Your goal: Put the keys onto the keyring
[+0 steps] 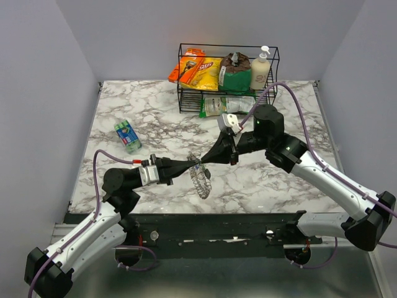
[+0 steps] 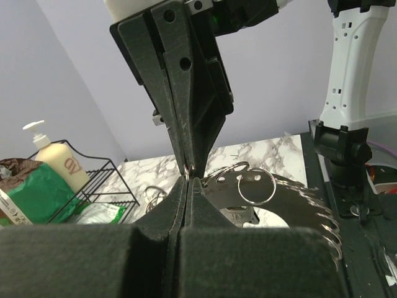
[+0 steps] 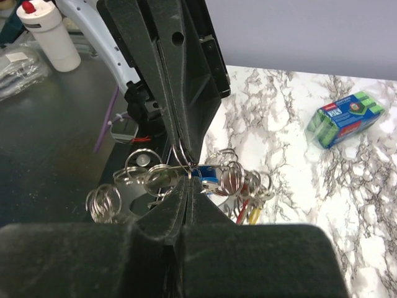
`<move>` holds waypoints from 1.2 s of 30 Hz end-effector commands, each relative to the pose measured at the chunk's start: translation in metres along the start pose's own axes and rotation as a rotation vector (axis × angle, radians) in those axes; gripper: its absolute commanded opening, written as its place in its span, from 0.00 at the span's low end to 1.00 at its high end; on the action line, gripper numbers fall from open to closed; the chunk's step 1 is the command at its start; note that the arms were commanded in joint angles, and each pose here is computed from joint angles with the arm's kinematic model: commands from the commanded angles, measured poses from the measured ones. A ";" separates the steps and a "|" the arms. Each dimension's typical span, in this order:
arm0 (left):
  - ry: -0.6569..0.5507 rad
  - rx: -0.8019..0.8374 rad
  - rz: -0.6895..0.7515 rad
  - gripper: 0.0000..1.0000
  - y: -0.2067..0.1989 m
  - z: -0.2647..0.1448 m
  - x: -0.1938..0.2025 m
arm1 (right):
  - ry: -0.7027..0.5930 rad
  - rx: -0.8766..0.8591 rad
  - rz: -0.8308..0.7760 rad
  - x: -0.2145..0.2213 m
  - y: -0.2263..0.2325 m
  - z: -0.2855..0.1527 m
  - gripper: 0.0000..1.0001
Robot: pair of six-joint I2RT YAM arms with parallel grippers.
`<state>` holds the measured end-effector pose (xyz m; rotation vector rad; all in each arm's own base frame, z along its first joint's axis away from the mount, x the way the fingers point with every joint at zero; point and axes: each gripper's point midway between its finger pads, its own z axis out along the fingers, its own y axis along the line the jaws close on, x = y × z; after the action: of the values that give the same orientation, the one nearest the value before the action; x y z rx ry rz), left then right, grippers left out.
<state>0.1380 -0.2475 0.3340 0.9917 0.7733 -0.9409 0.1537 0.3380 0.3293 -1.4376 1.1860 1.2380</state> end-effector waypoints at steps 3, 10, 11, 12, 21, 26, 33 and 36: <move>-0.110 0.062 0.083 0.00 -0.006 0.006 -0.041 | 0.053 -0.028 0.075 0.021 -0.003 0.008 0.04; -0.099 0.065 0.077 0.00 -0.006 0.007 -0.038 | 0.051 -0.018 0.066 0.016 -0.004 0.007 0.16; -0.090 0.065 0.072 0.00 -0.007 0.006 -0.036 | 0.053 -0.012 0.064 0.017 -0.004 0.006 0.26; -0.083 0.063 0.073 0.00 -0.006 0.006 -0.034 | 0.053 -0.006 0.057 0.016 -0.004 0.005 0.31; -0.072 0.052 0.068 0.00 -0.008 0.002 -0.027 | 0.032 0.086 -0.033 0.007 -0.004 -0.009 0.59; -0.080 0.086 0.065 0.00 -0.014 0.002 -0.029 | -0.012 0.112 -0.095 -0.005 -0.001 -0.016 0.67; -0.124 0.159 0.036 0.00 -0.026 0.004 -0.037 | -0.082 0.046 -0.121 -0.025 0.012 -0.014 0.67; -0.143 0.165 0.035 0.00 -0.026 0.005 -0.039 | -0.081 0.021 -0.104 -0.024 0.013 -0.011 0.66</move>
<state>0.1159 -0.2510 0.3380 1.0619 0.6960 -1.0298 0.1488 0.3232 0.3460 -1.3858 1.1039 1.1457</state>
